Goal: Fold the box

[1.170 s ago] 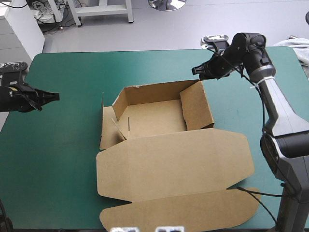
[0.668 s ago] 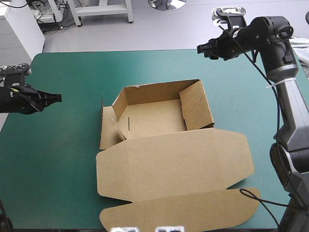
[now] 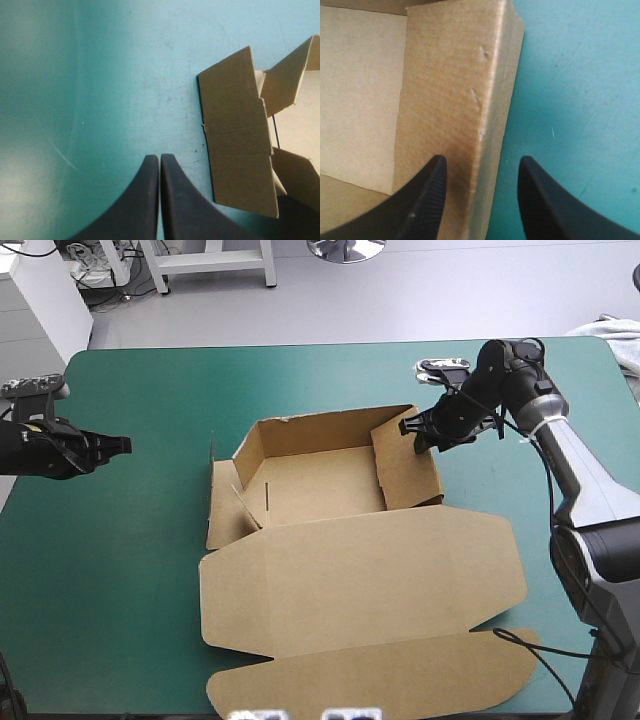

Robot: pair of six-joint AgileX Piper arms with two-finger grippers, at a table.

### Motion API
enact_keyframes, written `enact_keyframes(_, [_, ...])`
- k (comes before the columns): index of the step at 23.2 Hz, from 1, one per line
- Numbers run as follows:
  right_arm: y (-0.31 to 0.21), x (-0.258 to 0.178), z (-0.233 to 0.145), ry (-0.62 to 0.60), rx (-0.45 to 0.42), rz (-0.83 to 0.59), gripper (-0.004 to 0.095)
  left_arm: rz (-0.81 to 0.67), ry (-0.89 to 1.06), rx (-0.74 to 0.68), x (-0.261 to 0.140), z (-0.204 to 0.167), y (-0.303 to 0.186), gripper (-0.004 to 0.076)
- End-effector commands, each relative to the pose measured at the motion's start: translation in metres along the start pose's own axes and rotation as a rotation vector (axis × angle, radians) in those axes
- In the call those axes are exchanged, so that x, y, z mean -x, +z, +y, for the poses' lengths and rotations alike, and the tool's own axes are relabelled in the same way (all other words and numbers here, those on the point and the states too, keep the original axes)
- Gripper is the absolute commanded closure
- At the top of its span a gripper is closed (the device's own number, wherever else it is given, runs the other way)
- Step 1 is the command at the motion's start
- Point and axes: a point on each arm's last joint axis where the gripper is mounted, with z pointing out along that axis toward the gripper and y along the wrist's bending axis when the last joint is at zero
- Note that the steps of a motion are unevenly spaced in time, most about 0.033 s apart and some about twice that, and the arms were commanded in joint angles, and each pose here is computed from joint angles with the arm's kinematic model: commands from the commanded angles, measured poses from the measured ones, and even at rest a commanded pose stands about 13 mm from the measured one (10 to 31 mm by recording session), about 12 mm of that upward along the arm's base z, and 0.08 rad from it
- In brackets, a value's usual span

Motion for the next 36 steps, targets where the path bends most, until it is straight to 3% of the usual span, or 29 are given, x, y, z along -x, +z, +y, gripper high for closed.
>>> enact_keyframes(1, [-0.009, 0.002, 0.004, -0.012, 0.028, -0.017, 0.0494, -0.093, -0.003, -0.010, 0.007, -0.005, -0.015, 0.0731])
enact_keyframes(4, [0.013, 0.004, 0.003, -0.007, 0.082, 0.022, 0.0534, -0.105, -0.004, -0.009, 0.008, -0.005, -0.015, 0.0732])
enact_keyframes(10, [0.025, 0.005, 0.003, 0.006, 0.113, 0.045, 0.0902, -0.109, -0.030, -0.012, 0.009, -0.005, -0.014, 0.0731])
enact_keyframes(11, [0.025, 0.005, 0.003, 0.007, 0.117, 0.044, 0.0921, -0.113, -0.050, -0.021, 0.009, -0.005, -0.013, 0.0731])
enact_keyframes(15, [0.005, 0.006, 0.010, 0.010, 0.149, -0.008, 0.0921, -0.152, -0.115, -0.134, 0.017, -0.011, -0.007, 0.0731])
enact_keyframes(20, [-0.069, -0.003, 0.007, 0.014, 0.143, -0.183, 0.0921, -0.163, -0.211, -0.160, 0.023, 0.006, 0.004, 0.0731])
enact_keyframes(24, [-0.129, -0.016, -0.004, 0.049, 0.232, -0.347, 0.0921, -0.191, -0.293, -0.368, 0.027, 0.010, 0.003, 0.0731])
enact_keyframes(30, [-0.162, -0.027, 0.002, 0.022, 0.261, -0.446, 0.0921, -0.218, -0.248, -0.634, 0.036, -0.033, -0.001, 0.0732])
enact_keyframes(36, [-0.162, -0.028, 0.003, 0.024, 0.269, -0.444, 0.0921, -0.201, -0.167, -0.749, 0.036, -0.067, 0.000, 0.0734])
